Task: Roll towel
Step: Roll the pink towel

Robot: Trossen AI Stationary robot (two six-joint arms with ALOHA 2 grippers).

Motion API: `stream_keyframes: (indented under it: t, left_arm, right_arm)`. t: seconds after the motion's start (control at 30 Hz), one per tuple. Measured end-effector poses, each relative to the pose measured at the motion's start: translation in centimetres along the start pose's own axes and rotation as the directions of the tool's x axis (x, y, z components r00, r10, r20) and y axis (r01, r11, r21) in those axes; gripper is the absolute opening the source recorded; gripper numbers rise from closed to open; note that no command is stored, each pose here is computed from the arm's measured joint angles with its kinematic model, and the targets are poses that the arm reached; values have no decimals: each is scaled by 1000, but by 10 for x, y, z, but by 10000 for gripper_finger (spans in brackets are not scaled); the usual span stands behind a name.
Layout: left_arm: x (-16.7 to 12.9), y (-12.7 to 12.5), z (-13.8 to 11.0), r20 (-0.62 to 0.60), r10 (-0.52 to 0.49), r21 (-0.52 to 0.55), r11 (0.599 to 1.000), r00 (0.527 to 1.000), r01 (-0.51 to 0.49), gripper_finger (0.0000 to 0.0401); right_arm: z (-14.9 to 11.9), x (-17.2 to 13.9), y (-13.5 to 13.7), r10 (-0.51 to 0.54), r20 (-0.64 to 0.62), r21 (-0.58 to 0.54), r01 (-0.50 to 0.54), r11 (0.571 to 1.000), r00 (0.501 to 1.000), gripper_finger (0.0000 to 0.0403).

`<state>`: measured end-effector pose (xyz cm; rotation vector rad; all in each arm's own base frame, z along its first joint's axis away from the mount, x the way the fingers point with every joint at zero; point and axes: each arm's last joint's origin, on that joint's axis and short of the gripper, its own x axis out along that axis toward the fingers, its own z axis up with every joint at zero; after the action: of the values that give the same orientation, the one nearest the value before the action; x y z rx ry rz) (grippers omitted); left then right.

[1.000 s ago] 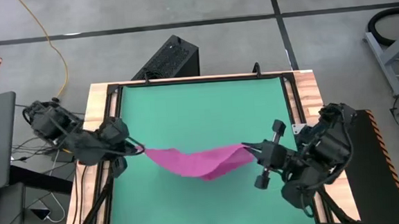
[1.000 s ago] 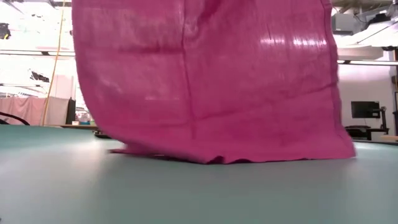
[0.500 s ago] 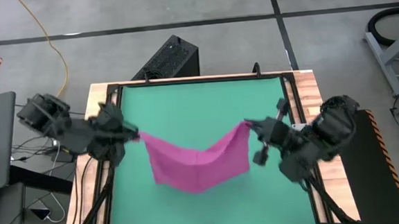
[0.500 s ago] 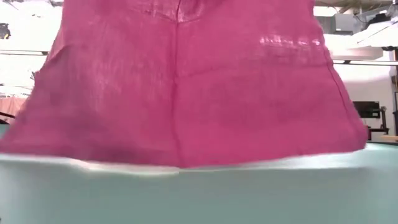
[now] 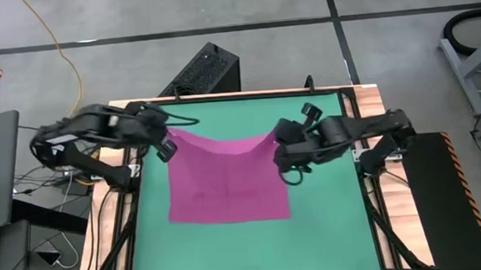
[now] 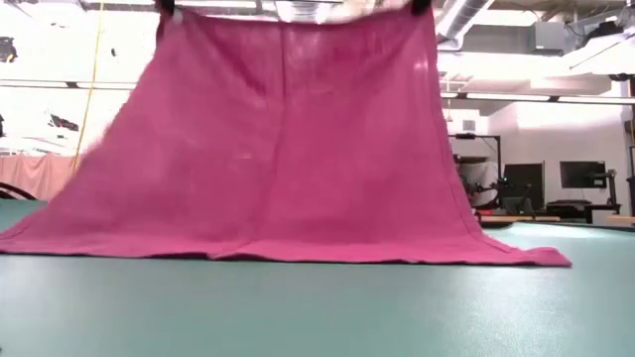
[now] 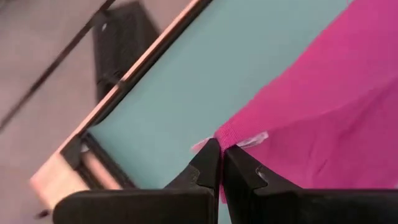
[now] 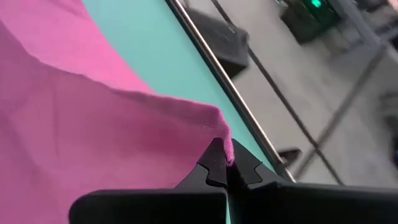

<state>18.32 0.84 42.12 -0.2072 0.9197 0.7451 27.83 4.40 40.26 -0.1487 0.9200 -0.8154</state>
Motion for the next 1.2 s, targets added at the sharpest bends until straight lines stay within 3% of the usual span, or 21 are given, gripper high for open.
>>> stream_keyframes:
  t: [0.13,0.3,0.57,0.7,0.9,1.2]
  left_arm:
    - [44,1,-9,-36,69,52,996,997,-67,0]
    - [92,2,-15,-55,69,101,993,996,-63,0]
    - [137,18,-25,-96,102,146,985,990,-87,0]
    - [137,20,-29,-137,52,144,989,989,-32,0]
    - [113,15,-38,-115,-86,97,991,990,97,0]
    - [83,0,-55,-84,-190,76,978,978,196,0]
  right_arm:
    - [-11,31,7,-72,-81,-34,70,997,994,6]
    - [-26,66,19,-122,-134,-67,113,991,983,6]
    - [-46,101,20,-197,-212,-123,174,977,957,6]
    - [-48,92,31,-156,-182,-130,134,982,971,6]
    - [-51,59,55,-20,-114,-113,7,994,993,6]
    - [-69,23,87,116,-56,-10,-117,993,992,6]
